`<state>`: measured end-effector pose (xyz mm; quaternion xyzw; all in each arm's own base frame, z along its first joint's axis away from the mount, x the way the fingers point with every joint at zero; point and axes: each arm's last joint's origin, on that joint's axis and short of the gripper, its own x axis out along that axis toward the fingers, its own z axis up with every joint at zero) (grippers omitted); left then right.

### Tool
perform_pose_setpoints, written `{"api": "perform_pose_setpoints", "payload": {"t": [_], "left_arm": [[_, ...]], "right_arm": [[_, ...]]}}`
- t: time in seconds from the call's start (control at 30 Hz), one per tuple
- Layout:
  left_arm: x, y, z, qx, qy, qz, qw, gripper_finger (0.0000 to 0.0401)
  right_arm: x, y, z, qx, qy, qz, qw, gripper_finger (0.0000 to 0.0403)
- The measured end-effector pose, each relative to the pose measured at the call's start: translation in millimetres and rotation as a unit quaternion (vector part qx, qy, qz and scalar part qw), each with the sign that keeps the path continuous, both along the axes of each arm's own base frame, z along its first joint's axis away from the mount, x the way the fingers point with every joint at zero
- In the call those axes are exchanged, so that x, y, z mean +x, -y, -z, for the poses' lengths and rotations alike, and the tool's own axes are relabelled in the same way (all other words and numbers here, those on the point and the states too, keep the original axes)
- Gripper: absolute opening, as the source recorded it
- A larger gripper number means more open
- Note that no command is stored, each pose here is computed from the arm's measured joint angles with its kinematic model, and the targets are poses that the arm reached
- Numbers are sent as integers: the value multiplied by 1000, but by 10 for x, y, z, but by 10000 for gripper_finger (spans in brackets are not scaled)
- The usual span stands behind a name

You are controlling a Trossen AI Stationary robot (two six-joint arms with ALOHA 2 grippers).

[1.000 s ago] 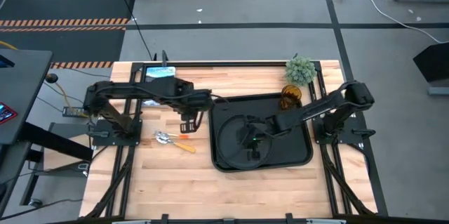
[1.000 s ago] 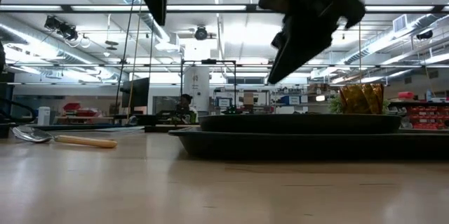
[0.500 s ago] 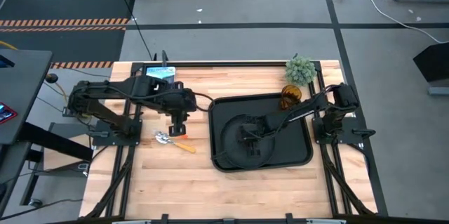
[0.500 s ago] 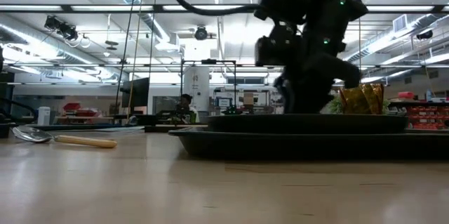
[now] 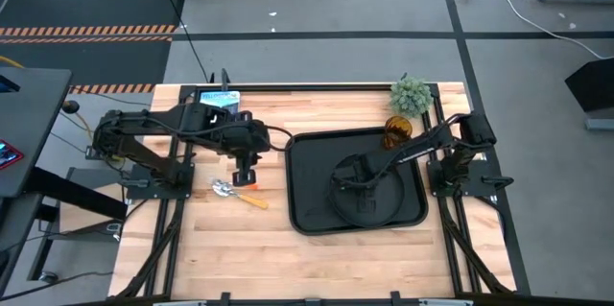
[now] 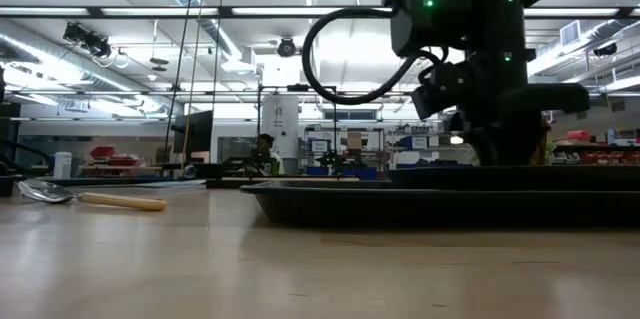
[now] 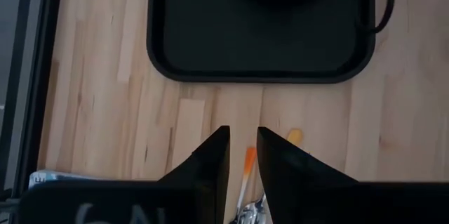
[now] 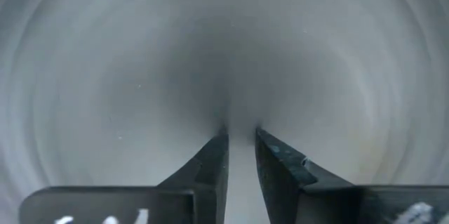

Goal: Pick and place plate/cup/fork/spoon on tray
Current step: Put the black plate on the black tray, then put the orange fork on the black tray to the left of the black plate

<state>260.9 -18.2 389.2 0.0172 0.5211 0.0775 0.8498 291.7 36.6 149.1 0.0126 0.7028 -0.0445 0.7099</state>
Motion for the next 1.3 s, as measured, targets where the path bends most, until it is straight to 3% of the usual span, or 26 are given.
{"api": "perform_pose_setpoints", "payload": {"t": [0.3,0.5,0.63,0.77,1.07,1.3], "left_arm": [[151,12,-90,9,87,26,996,80],[175,5,-40,35,85,35,995,80],[167,15,236,62,35,35,997,80],[143,45,544,62,-15,36,997,80],[64,109,1148,29,-94,74,992,80],[-24,82,1634,40,-125,108,986,80]], "right_arm": [[49,59,-281,-4,28,-10,1000,75],[56,157,-632,-14,122,-12,992,75],[122,221,-826,-63,234,-15,970,75],[173,279,-923,-91,288,-21,953,75],[208,393,-968,-109,310,-32,944,75],[200,443,-970,-113,306,-32,945,74]]}}
